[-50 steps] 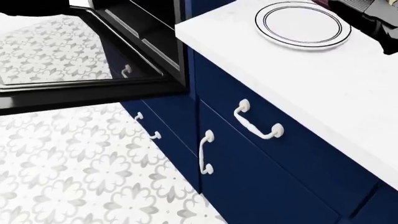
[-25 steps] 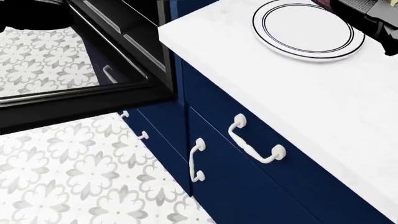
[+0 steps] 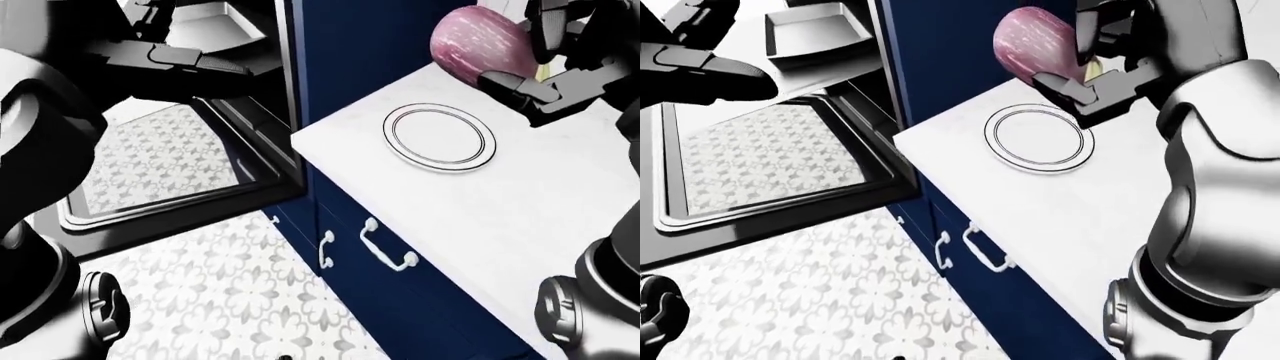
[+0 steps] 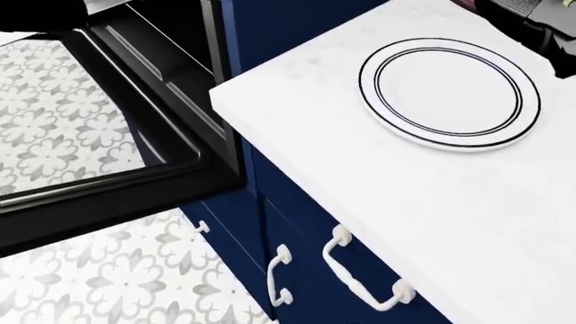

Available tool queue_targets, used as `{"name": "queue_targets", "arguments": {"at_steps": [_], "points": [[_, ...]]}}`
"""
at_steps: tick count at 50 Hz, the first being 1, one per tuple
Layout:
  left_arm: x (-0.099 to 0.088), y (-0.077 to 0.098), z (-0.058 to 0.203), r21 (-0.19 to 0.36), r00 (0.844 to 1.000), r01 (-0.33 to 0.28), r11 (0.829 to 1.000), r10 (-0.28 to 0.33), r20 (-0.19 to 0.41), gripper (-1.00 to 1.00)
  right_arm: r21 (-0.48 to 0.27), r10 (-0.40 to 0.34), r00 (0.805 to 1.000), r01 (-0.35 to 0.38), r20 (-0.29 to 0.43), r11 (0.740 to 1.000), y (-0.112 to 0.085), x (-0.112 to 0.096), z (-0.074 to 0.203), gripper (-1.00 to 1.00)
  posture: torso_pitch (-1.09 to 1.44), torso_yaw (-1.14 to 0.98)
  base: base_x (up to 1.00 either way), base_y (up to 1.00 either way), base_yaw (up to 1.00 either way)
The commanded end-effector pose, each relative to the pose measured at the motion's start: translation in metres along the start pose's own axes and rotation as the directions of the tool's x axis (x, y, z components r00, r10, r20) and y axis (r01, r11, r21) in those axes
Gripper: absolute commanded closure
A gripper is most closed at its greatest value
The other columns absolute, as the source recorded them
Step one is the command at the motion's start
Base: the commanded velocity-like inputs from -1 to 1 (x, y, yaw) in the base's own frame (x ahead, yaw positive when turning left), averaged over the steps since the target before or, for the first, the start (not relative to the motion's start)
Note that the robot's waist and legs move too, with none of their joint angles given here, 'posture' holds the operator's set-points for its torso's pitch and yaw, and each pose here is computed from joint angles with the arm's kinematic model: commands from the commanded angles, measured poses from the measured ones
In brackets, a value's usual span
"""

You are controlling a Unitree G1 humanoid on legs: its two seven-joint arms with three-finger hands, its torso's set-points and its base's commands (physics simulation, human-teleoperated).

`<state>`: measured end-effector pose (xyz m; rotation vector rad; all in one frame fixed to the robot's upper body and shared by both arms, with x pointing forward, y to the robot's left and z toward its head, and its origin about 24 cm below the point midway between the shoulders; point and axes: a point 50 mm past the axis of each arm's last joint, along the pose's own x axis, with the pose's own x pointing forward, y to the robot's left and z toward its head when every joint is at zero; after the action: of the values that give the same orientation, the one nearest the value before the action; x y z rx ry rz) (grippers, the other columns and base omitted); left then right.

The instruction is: Pick the eggplant from the top rack in the oven and place it on the plate on the counter.

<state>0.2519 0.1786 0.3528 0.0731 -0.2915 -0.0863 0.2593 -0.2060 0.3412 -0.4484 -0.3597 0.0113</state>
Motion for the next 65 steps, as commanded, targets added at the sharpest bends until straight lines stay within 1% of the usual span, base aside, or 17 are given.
{"name": "queue_targets", "arguments": {"at_steps": [1, 13, 17, 23, 25, 33, 38, 39, 44, 46, 50, 60, 62, 64, 65], "points": [[-0.003, 0.006, 0.013, -0.015, 0.997, -0.036, 0.999, 0.037, 0.074, -1.0, -0.025, -0.022, 0.997, 0.024, 0.07, 0.999, -0.004, -0.003, 0.013, 1.0, 0.12, 0.0, 0.0, 0.0, 0.0], [-0.003, 0.006, 0.013, -0.015, 0.996, -0.038, 0.999, 0.039, 0.075, -1.0, -0.026, -0.023, 0.997, 0.025, 0.069, 0.999, -0.007, -0.005, 0.013, 1.0, 0.12, 0.0, 0.07, 0.0, 0.0], [-0.005, 0.006, 0.014, -0.015, 0.996, -0.039, 0.999, 0.04, 0.076, -1.0, -0.036, -0.007, 0.999, 0.009, 0.054, 0.999, -0.007, -0.006, 0.011, 1.0, 0.12, 0.0, 0.0, 0.0, 0.0], [-0.005, 0.007, 0.014, -0.026, 0.996, -0.044, 0.999, 0.046, 0.079, -1.0, -0.057, 0.022, 1.0, -0.022, 0.008, 0.998, -0.005, -0.001, 0.001, 1.0, 0.12, 0.0, 0.0, 0.0, 0.0], [-0.005, 0.007, 0.013, -0.027, 0.996, -0.045, 0.999, 0.047, 0.076, -1.0, -0.069, 0.029, 0.999, -0.031, -0.03, 0.997, -0.004, 0.0, -0.007, 1.0, 0.12, 0.0, 0.0, 0.0, 0.0], [-0.005, 0.007, 0.013, -0.027, 0.996, -0.045, 0.999, 0.047, 0.077, -1.0, -0.119, 0.037, 0.994, -0.05, -0.105, 0.992, -0.002, 0.002, -0.023, 1.0, 0.12, 0.0, 0.0, 0.0, 0.0], [-0.005, 0.007, 0.012, -0.027, 0.996, -0.044, 0.999, 0.046, 0.077, -1.0, -0.137, 0.034, 0.991, -0.052, -0.132, 0.989, -0.002, 0.004, -0.03, 1.0, 0.12, 0.0, 0.0, 0.0, 0.0], [-0.005, 0.006, 0.01, -0.025, 0.996, -0.043, 0.999, 0.045, 0.074, -1.0, -0.141, 0.033, 0.989, -0.054, -0.145, 0.989, -0.002, 0.005, -0.034, 1.0, 0.12, 0.0, 0.0, 0.0, 0.0], [-0.004, 0.006, 0.008, -0.026, 0.996, -0.043, 0.999, 0.045, 0.071, -1.0, -0.16, 0.038, 0.984, -0.066, -0.173, 0.985, -0.002, 0.005, -0.04, 1.0, 0.12, 0.0, 0.0, 0.0, 0.0], [-0.005, 0.006, 0.008, -0.025, 0.997, -0.043, 0.999, 0.045, 0.07, -1.0, -0.163, 0.046, 0.978, -0.08, -0.202, 0.983, 0.0, 0.004, -0.048, 1.0, 0.12, 0.0, 0.0, 0.0, 0.0], [-0.005, 0.006, 0.009, -0.026, 0.996, -0.043, 0.999, 0.045, 0.072, -1.0, -0.168, 0.051, 0.973, -0.091, -0.226, 0.982, 0.001, 0.004, -0.05, 1.0, 0.12, 0.0, 0.0, 0.0, 0.0], [-0.004, 0.005, 0.008, -0.025, 0.996, -0.043, 0.999, 0.044, 0.071, -1.0, -0.177, 0.065, 0.953, -0.121, -0.295, 0.977, 0.005, 0.017, -0.069, 1.0, 0.12, 0.0, 0.0, 0.0, 0.0], [-0.004, 0.006, 0.007, -0.026, 0.997, -0.043, 0.999, 0.045, 0.07, -1.0, -0.181, 0.071, 0.948, -0.132, -0.31, 0.975, 0.006, 0.019, -0.07, 1.0, 0.12, 0.0, 0.0, 0.0, 0.0], [-0.004, 0.006, 0.007, -0.027, 0.997, -0.044, 0.999, 0.045, 0.07, -1.0, -0.19, 0.088, 0.937, -0.16, -0.339, 0.969, 0.007, 0.019, -0.073, 1.0, 0.12, 0.0, 0.0, 0.0, 0.0], [-0.004, 0.006, 0.008, -0.027, 0.997, -0.044, 0.999, 0.045, 0.07, -1.0, -0.191, 0.092, 0.935, -0.165, -0.342, 0.968, 0.007, 0.02, -0.073, 1.0, 0.12, 0.0, 0.0, 0.0, 0.0]]}}
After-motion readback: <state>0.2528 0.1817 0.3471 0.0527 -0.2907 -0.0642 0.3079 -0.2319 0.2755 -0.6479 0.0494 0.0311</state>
